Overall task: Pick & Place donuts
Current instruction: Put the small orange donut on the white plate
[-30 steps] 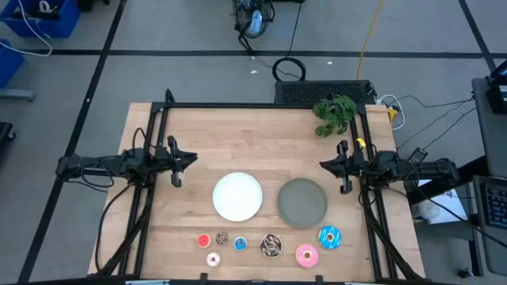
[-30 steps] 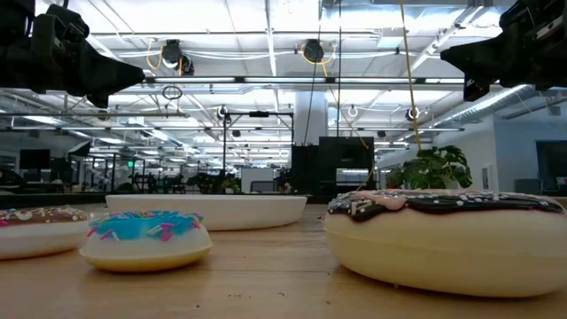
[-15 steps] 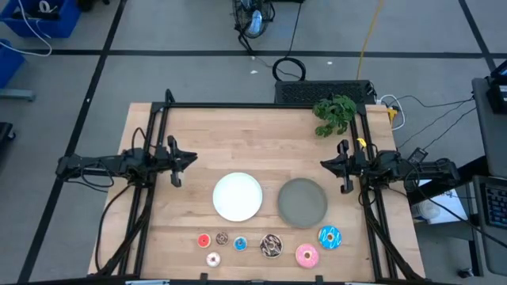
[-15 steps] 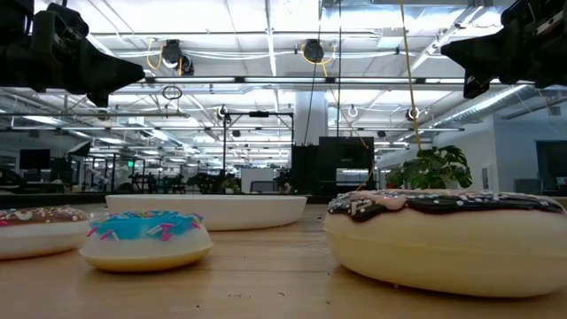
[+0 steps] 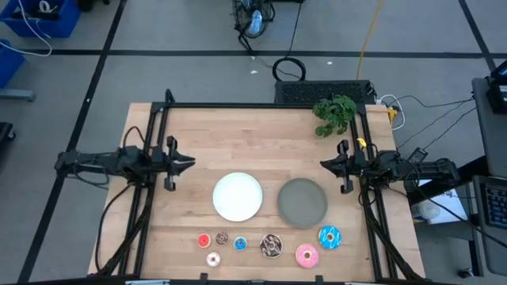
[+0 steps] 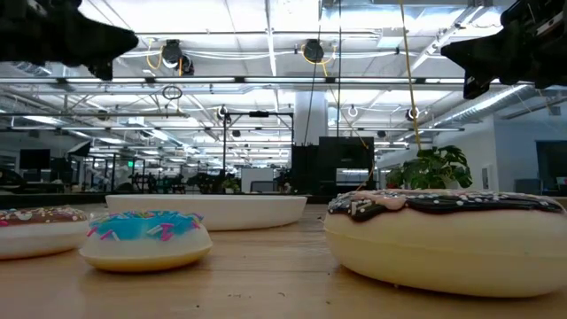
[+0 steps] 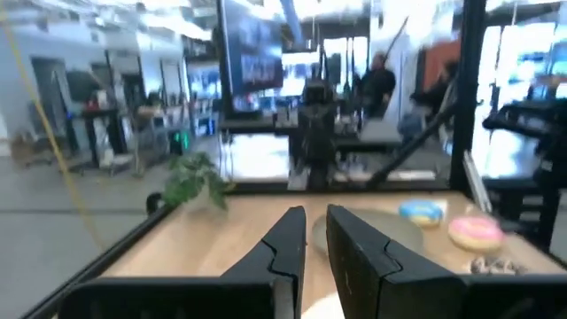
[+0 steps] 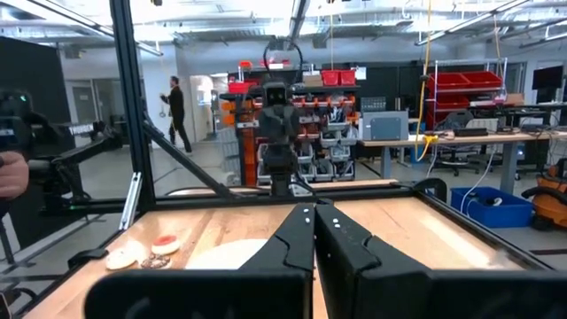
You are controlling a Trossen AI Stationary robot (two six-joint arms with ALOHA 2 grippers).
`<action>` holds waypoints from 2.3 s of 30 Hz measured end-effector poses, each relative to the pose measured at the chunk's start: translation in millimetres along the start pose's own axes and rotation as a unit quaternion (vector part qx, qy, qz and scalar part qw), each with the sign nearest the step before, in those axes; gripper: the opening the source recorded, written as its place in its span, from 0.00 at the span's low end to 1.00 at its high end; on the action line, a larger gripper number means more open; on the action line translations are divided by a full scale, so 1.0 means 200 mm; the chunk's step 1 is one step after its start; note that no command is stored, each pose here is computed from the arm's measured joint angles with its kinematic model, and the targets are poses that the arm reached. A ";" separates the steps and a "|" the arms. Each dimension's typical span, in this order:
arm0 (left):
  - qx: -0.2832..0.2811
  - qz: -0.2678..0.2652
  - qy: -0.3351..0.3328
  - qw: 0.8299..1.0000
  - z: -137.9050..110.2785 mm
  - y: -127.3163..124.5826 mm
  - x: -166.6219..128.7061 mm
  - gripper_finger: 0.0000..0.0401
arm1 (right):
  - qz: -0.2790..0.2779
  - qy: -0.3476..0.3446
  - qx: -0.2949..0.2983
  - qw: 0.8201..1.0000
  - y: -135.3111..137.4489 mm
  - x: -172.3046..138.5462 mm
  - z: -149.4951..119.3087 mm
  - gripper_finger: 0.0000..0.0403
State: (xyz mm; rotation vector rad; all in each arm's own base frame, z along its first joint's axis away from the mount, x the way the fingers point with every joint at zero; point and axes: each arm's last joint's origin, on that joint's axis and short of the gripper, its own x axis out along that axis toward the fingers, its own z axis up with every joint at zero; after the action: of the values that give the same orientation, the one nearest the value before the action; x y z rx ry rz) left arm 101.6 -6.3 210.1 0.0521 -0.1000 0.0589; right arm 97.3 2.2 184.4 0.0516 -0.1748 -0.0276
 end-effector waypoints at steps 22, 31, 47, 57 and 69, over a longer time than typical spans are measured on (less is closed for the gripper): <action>0.010 0.096 0.395 0.913 0.69 -0.29 0.36 0.14 | -0.002 0.058 -0.018 0.998 0.00 0.02 -0.05 0.00; -0.060 0.081 0.549 0.829 0.55 -0.44 0.40 0.14 | -0.001 -0.011 -0.012 1.000 0.00 0.03 0.01 0.00; 0.068 -0.010 0.680 0.730 0.08 -0.82 0.61 0.53 | -0.001 -0.009 -0.012 1.000 0.00 0.03 0.01 0.00; 0.018 -0.034 0.669 0.742 -0.06 -0.96 0.68 0.64 | 0.000 -0.001 -0.009 1.000 0.00 0.04 0.00 0.00; 0.015 -0.057 0.660 0.749 -0.08 -1.05 0.63 0.63 | 0.000 -0.001 -0.004 1.000 0.00 0.04 0.00 0.00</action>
State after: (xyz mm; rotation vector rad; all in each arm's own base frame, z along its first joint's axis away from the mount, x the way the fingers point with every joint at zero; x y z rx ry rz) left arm 241.8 -208.7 197.5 0.0389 1.3463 -0.0366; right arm 104.4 2.6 186.0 0.0440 -0.1765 -0.0279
